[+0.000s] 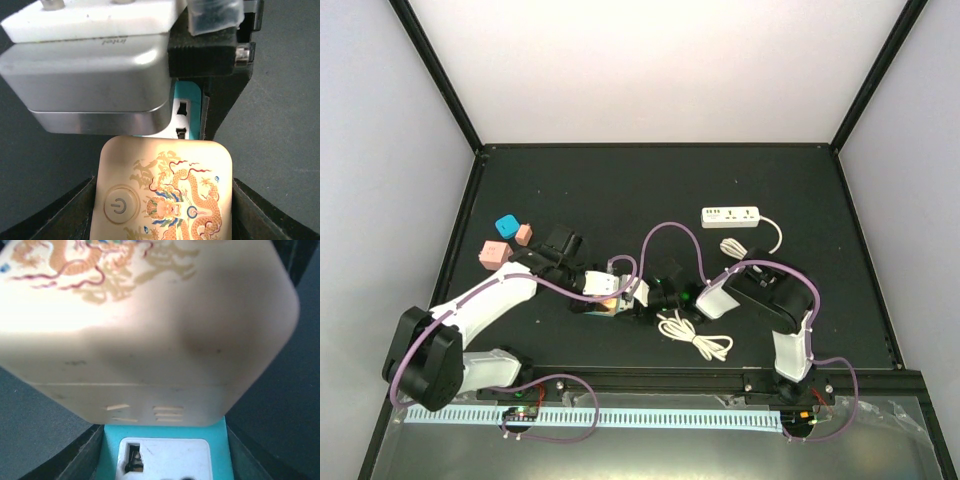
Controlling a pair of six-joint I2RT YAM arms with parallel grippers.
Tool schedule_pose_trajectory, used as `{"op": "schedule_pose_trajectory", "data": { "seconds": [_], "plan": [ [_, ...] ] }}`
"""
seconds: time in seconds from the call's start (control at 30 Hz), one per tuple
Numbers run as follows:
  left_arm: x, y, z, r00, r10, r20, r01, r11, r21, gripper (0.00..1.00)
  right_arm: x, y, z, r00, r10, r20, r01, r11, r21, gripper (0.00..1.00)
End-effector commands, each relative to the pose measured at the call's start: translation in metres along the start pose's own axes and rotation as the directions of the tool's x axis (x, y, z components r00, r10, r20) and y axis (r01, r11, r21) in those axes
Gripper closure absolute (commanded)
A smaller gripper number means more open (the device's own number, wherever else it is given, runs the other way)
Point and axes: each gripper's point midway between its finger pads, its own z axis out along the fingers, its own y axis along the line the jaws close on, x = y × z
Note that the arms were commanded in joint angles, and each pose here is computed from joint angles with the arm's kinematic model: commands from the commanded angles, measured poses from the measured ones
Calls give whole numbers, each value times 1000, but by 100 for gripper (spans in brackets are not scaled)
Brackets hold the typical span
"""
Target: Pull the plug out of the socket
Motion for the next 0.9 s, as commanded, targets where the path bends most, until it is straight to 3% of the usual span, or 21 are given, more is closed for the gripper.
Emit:
{"op": "schedule_pose_trajectory", "data": {
  "seconds": [0.0,0.33,0.4,0.6,0.73,0.87],
  "plan": [
    [2,1,0,999,-4,-35,4,1000,2,45,0,-1,4,1000,-20,13,20,1000,15,77],
    [8,3,4,998,-13,-59,13,1000,3,8,1,-2,3,1000,-21,11,21,1000,22,90],
    [7,3,4,998,-13,-58,13,1000,8,7,2,-2,3,1000,-19,9,19,1000,22,94],
    [0,0,4,1000,-6,-22,6,1000,24,23,5,-4,5,1000,-6,-3,6,1000,27,99],
    [-5,1,-1,1000,22,-12,-22,1000,3,48,6,-5,6,1000,-7,-12,7,999,32,99],
    [-12,1,-8,997,71,20,-70,997,-39,58,10,-4,7,1000,0,-29,0,1000,24,99]
  ]
}}
